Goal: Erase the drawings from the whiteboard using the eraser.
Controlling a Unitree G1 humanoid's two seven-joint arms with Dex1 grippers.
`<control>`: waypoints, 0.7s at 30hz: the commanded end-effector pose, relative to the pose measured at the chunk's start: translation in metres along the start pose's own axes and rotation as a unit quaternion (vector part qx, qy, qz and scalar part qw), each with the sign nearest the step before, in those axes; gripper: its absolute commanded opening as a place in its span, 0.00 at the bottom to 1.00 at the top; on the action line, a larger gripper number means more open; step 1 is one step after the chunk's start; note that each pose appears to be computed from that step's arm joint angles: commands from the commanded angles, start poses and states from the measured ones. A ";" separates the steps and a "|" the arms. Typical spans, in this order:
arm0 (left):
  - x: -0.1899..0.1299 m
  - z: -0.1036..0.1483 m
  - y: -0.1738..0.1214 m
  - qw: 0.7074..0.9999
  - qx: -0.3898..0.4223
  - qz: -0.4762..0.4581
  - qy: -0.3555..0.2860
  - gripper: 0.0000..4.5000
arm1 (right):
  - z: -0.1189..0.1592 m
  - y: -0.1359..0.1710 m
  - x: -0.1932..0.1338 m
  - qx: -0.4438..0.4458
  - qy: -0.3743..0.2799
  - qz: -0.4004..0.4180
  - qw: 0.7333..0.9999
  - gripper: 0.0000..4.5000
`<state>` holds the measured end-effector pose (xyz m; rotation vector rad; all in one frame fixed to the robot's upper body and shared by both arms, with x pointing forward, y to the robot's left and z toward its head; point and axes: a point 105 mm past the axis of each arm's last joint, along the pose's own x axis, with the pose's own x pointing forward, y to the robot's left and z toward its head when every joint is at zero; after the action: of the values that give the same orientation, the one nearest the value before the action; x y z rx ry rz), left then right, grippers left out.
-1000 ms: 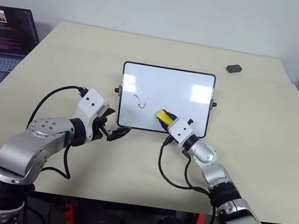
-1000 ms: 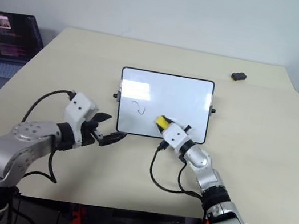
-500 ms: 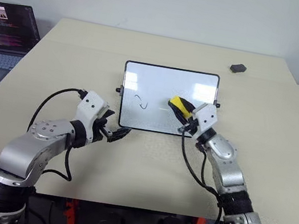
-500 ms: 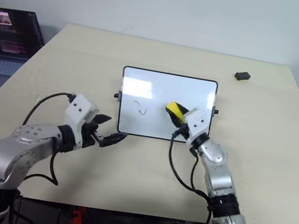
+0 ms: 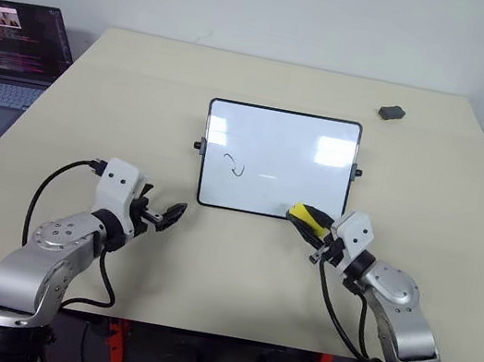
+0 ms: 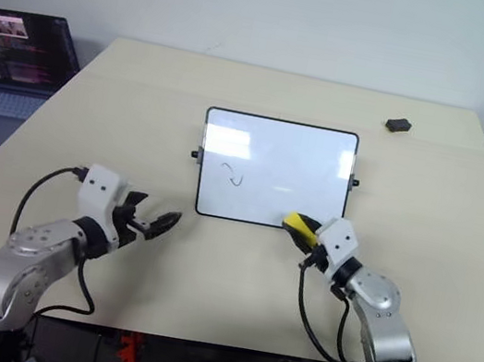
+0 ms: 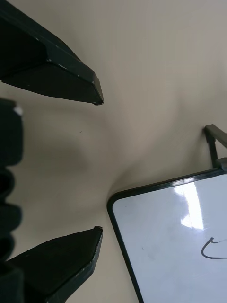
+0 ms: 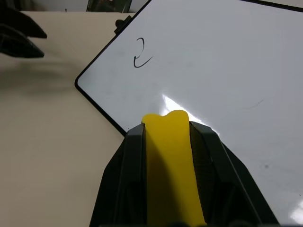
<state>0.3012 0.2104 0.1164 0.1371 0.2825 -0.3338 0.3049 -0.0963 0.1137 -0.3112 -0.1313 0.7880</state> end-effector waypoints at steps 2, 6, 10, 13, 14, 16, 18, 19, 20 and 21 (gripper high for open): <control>-0.003 0.013 0.006 1.000 0.015 0.012 -0.024 1.00 | 0.024 -0.001 0.006 -0.040 -0.048 -0.019 0.998 0.21; -0.003 0.013 0.013 1.000 0.021 0.009 -0.011 1.00 | 0.050 0.002 0.034 -0.077 -0.094 -0.009 0.992 0.21; -0.002 0.019 0.020 1.000 0.026 0.012 -0.012 1.00 | 0.070 -0.002 0.068 -0.123 -0.117 -0.014 0.985 0.21; -0.001 0.020 0.021 0.999 0.028 0.013 -0.012 1.00 | 0.082 -0.005 0.095 -0.139 -0.124 -0.019 0.982 0.21; -0.001 0.020 0.021 0.999 0.029 0.011 -0.011 1.00 | 0.087 -0.007 0.104 -0.143 -0.128 -0.022 0.981 0.21; 0.000 0.020 0.019 1.000 0.029 0.005 -0.009 1.00 | 0.093 -0.009 0.121 -0.153 -0.130 -0.028 0.979 0.21; 0.001 0.022 0.015 0.999 0.033 -0.006 -0.009 1.00 | 0.098 -0.012 0.140 -0.170 -0.131 -0.037 0.976 0.21; 0.001 0.023 0.013 0.999 0.034 -0.010 -0.010 1.00 | 0.097 -0.013 0.147 -0.176 -0.128 -0.040 0.975 0.21; 0.001 0.024 0.012 0.999 0.035 -0.014 -0.011 1.00 | 0.096 -0.014 0.152 -0.183 -0.125 -0.045 0.974 0.21; 0.001 0.025 0.010 0.999 0.036 -0.017 -0.010 1.00 | 0.091 -0.014 0.157 -0.183 -0.116 -0.048 0.975 0.21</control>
<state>0.3127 0.2201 0.1284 0.1720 0.2905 -0.3566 0.4013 0.0251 0.2058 -0.5470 -0.4911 0.7170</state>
